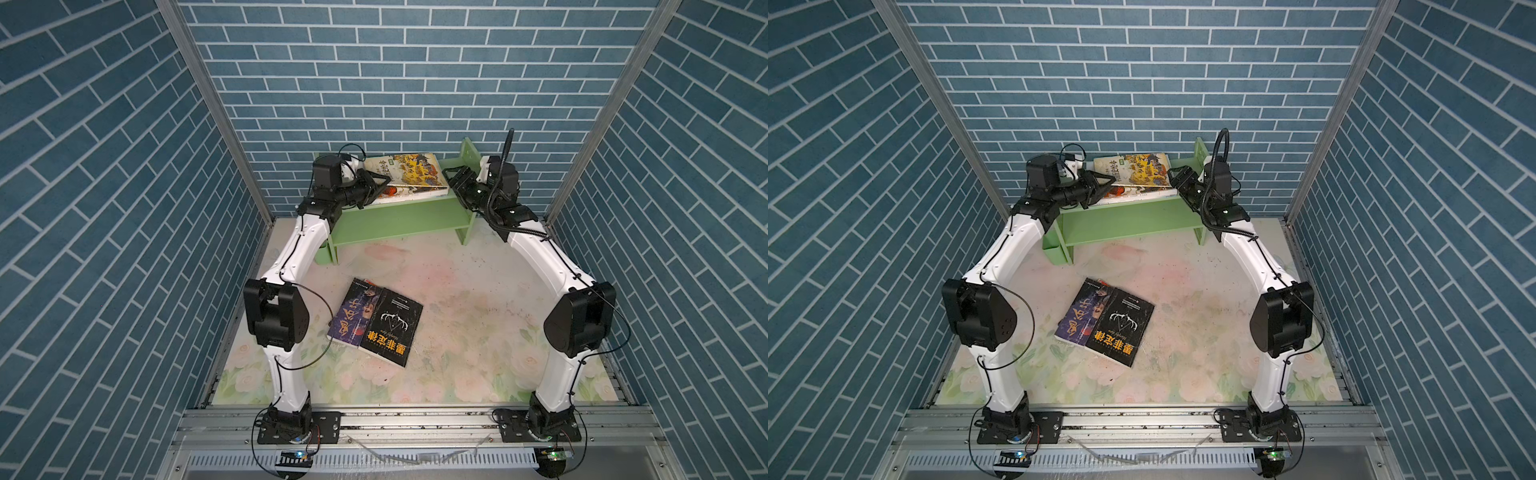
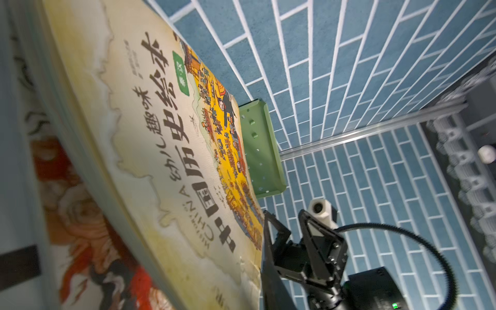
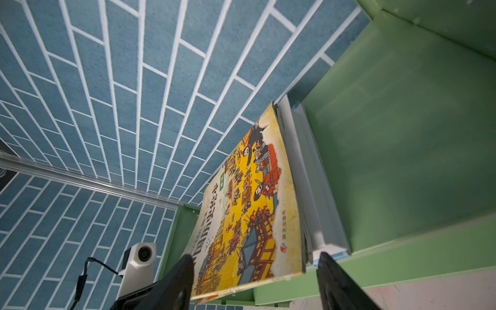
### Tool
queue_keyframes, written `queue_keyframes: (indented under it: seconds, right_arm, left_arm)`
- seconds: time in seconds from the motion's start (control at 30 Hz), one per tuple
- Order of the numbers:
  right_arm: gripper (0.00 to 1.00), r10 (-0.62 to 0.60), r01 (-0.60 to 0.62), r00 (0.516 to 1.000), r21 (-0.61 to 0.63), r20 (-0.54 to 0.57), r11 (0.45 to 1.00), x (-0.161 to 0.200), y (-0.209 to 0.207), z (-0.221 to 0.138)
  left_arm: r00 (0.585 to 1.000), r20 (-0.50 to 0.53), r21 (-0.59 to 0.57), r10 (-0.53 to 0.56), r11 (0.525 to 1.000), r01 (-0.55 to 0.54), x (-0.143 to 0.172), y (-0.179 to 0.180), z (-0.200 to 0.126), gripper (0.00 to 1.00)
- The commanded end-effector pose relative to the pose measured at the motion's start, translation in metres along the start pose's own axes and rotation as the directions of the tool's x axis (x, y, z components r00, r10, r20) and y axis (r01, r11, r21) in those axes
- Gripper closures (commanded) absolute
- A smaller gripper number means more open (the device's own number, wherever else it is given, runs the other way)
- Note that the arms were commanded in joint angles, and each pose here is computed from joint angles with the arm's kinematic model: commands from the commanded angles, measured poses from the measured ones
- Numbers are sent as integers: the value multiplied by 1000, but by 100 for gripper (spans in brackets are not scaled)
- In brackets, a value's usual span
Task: Stacking books/files
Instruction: Place the book at the bookshelf, then move the book to the bookshelf.
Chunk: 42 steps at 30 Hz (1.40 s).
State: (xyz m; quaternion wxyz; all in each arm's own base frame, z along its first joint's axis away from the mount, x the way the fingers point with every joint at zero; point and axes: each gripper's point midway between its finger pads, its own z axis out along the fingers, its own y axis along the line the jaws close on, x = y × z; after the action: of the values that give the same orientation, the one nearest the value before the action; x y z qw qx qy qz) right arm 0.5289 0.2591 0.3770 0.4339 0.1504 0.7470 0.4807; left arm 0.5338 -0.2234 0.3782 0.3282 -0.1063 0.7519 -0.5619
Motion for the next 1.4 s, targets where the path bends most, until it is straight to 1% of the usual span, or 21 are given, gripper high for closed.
queue_keyframes:
  seconds: [0.0, 0.1, 0.23, 0.4, 0.5, 0.7, 0.9, 1.03, 1.1, 1.23, 1.3, 1.37]
  right_arm:
    - [27, 10, -10, 1000, -43, 5, 999, -2, 14, 2]
    - [27, 10, -10, 1000, -42, 7, 999, -3, 13, 2]
    - [27, 10, -9, 1000, -41, 6, 999, -2, 13, 2]
    - [27, 10, -9, 1000, -43, 8, 999, -3, 14, 2]
    - [27, 10, -10, 1000, -44, 8, 999, -4, 14, 2]
    - [27, 10, -10, 1000, -44, 6, 999, -3, 15, 1]
    - [27, 9, -8, 1000, -43, 5, 999, -3, 15, 0]
    - [27, 8, -8, 1000, -46, 4, 999, -3, 15, -1]
    - [27, 6, -6, 1000, -48, 2, 999, -3, 17, -1]
    - [27, 4, -4, 1000, -44, 3, 999, -3, 16, -2]
    - [27, 4, -4, 1000, -42, 5, 999, -3, 16, -4]
    - [27, 4, -4, 1000, -41, 9, 999, -5, 16, -5]
  left_arm:
    - [998, 19, -1, 52, 999, -52, -6, -13, -3, 56]
    - [997, 17, -30, 74, 997, -73, -6, -14, -6, 46]
    - [997, 8, -63, 75, 995, -74, -6, -11, -8, 32]
    - [995, 6, -127, 96, 987, -95, -4, -4, -14, 23]
    - [994, 6, -158, 110, 982, -107, -5, -3, -17, 19]
    - [986, 12, -242, 165, 957, -157, -9, -1, -29, 14]
    - [968, 4, -350, 250, 907, -233, -13, -1, -49, 8]
    - [960, -24, -401, 279, 877, -265, -8, 5, -59, 8]
    - [956, -45, -400, 290, 872, -283, -3, 5, -61, 8]
    - [947, -108, -347, 303, 881, -322, 14, -2, -63, 10]
    - [943, -136, -313, 305, 890, -333, 24, -8, -63, 10]
    - [944, -152, -265, 292, 908, -324, 34, -15, -61, 10]
